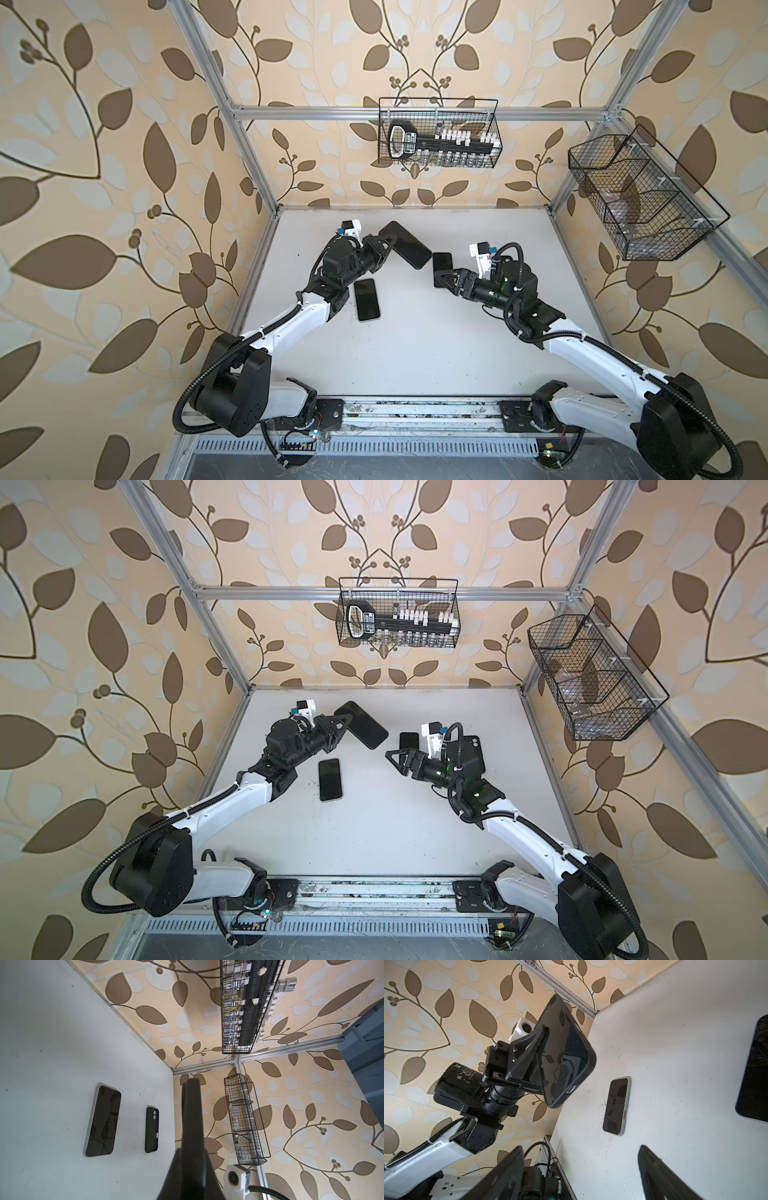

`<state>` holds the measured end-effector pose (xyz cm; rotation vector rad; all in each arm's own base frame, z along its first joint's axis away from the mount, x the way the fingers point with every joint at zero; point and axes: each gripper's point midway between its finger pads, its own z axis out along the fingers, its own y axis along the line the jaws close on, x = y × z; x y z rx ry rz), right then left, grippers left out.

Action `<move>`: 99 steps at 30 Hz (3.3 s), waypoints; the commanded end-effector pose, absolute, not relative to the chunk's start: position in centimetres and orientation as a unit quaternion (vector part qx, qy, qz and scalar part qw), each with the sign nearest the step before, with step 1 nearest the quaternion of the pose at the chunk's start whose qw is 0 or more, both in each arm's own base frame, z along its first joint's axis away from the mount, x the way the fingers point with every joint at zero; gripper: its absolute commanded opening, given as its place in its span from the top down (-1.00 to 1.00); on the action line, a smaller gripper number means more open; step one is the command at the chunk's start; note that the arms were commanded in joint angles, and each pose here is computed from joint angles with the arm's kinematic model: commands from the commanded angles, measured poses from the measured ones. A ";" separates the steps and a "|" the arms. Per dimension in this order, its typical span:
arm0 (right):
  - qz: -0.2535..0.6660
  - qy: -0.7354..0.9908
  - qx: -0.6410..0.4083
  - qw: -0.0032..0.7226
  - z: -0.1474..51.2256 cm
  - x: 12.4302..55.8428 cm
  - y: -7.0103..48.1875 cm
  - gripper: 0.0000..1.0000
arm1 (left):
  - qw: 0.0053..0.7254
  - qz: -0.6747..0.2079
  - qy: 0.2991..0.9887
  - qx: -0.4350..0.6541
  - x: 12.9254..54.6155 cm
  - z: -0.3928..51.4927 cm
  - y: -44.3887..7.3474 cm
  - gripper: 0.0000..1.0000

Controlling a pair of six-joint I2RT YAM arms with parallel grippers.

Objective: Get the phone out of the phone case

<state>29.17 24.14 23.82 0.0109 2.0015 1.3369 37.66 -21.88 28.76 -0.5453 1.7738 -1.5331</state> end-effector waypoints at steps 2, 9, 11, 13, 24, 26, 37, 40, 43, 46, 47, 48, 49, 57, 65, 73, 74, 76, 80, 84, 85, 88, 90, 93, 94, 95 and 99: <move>0.544 0.755 -0.002 0.365 25.1 29.2 25.5 -0.64 | 0.400 -0.657 0.612 -0.185 36.8 35.1 -21.2 1.00; 0.578 0.721 0.001 0.382 26.4 29.4 27.0 -0.46 | 0.396 -0.672 0.592 -0.203 37.0 35.2 -20.9 1.00; 0.584 0.711 0.003 0.392 27.1 29.4 27.2 -0.44 | 0.397 -0.673 0.590 -0.206 36.9 35.2 -20.7 1.00; 0.588 0.703 0.004 0.401 27.6 29.5 27.5 -0.41 | 0.397 -0.672 0.588 -0.210 37.0 35.0 -20.6 1.00; 0.593 0.691 0.025 0.414 28.1 30.5 28.4 -0.23 | 0.393 -0.681 0.578 -0.215 36.8 35.0 -20.5 1.00; 0.594 0.689 0.026 0.413 28.1 30.6 28.6 -0.22 | 0.392 -0.683 0.578 -0.215 36.8 35.0 -20.5 1.00; 0.606 0.679 0.020 0.413 28.7 31.2 29.8 -0.12 | 0.390 -0.681 0.579 -0.218 36.9 34.5 -20.5 1.00; 0.605 0.679 0.019 0.415 28.8 31.1 29.7 -0.12 | 0.389 -0.680 0.582 -0.220 37.0 34.3 -20.5 1.00; 0.606 0.679 0.018 0.415 28.7 31.1 29.8 -0.12 | 0.390 -0.679 0.581 -0.221 36.9 34.3 -20.4 1.00; 0.606 0.679 0.018 0.414 28.7 31.2 29.9 -0.12 | 0.394 -0.677 0.580 -0.224 36.8 34.2 -20.2 1.00; 0.606 0.680 0.018 0.413 28.6 31.3 29.9 -0.12 | 0.395 -0.676 0.580 -0.226 36.7 34.2 -20.1 1.00; 0.607 0.679 0.018 0.412 28.6 31.3 30.0 -0.11 | 0.395 -0.675 0.581 -0.227 36.7 34.1 -20.1 1.00; 0.608 0.679 0.018 0.412 28.6 31.3 30.0 -0.11 | 0.395 -0.675 0.581 -0.226 36.7 34.1 -20.1 1.00; 0.609 0.677 0.018 0.413 28.7 31.4 29.9 -0.08 | 0.393 -0.677 0.581 -0.224 36.8 34.4 -20.2 1.00; 0.609 0.676 0.016 0.415 28.9 31.4 29.8 -0.06 | 0.393 -0.676 0.582 -0.225 36.9 34.1 -20.2 1.00; 0.604 0.679 0.023 0.417 28.7 31.7 29.4 -0.05 | 0.395 -0.676 0.579 -0.228 37.0 33.9 -20.1 1.00; 0.603 0.680 0.023 0.417 28.7 31.7 29.3 -0.05 | 0.394 -0.677 0.578 -0.228 37.0 34.0 -20.2 1.00; 0.604 0.678 0.023 0.418 28.9 31.7 29.3 -0.04 | 0.392 -0.679 0.578 -0.226 37.1 34.1 -20.3 1.00; 0.606 0.676 0.021 0.419 29.1 31.9 29.5 -0.02 | 0.391 -0.682 0.576 -0.225 37.1 34.2 -20.4 1.00; 0.610 0.673 0.018 0.418 29.4 32.1 29.8 0.03 | 0.391 -0.682 0.576 -0.225 37.1 34.2 -20.4 1.00; 0.612 0.671 0.018 0.418 29.6 32.1 29.9 0.07 | 0.390 -0.681 0.577 -0.225 37.1 34.0 -20.4 1.00; 0.614 0.671 0.016 0.415 29.6 32.2 30.2 0.10 | 0.391 -0.680 0.577 -0.226 37.2 34.0 -20.4 1.00; 0.615 0.671 0.015 0.413 29.5 32.2 30.4 0.11 | 0.391 -0.680 0.577 -0.227 37.2 33.9 -20.4 1.00; 0.618 0.670 0.015 0.412 29.6 32.2 30.6 0.14 | 0.390 -0.682 0.576 -0.226 37.3 34.0 -20.4 1.00; 0.617 0.670 0.015 0.412 29.6 32.2 30.7 0.15 | 0.390 -0.682 0.576 -0.226 37.3 34.0 -20.5 1.00; 0.618 0.671 0.014 0.411 29.5 32.2 30.8 0.15 | 0.389 -0.682 0.576 -0.226 37.4 34.0 -20.5 1.00; 0.618 0.671 0.015 0.410 29.5 32.3 30.9 0.22 | 0.388 -0.683 0.576 -0.226 37.5 33.9 -20.6 1.00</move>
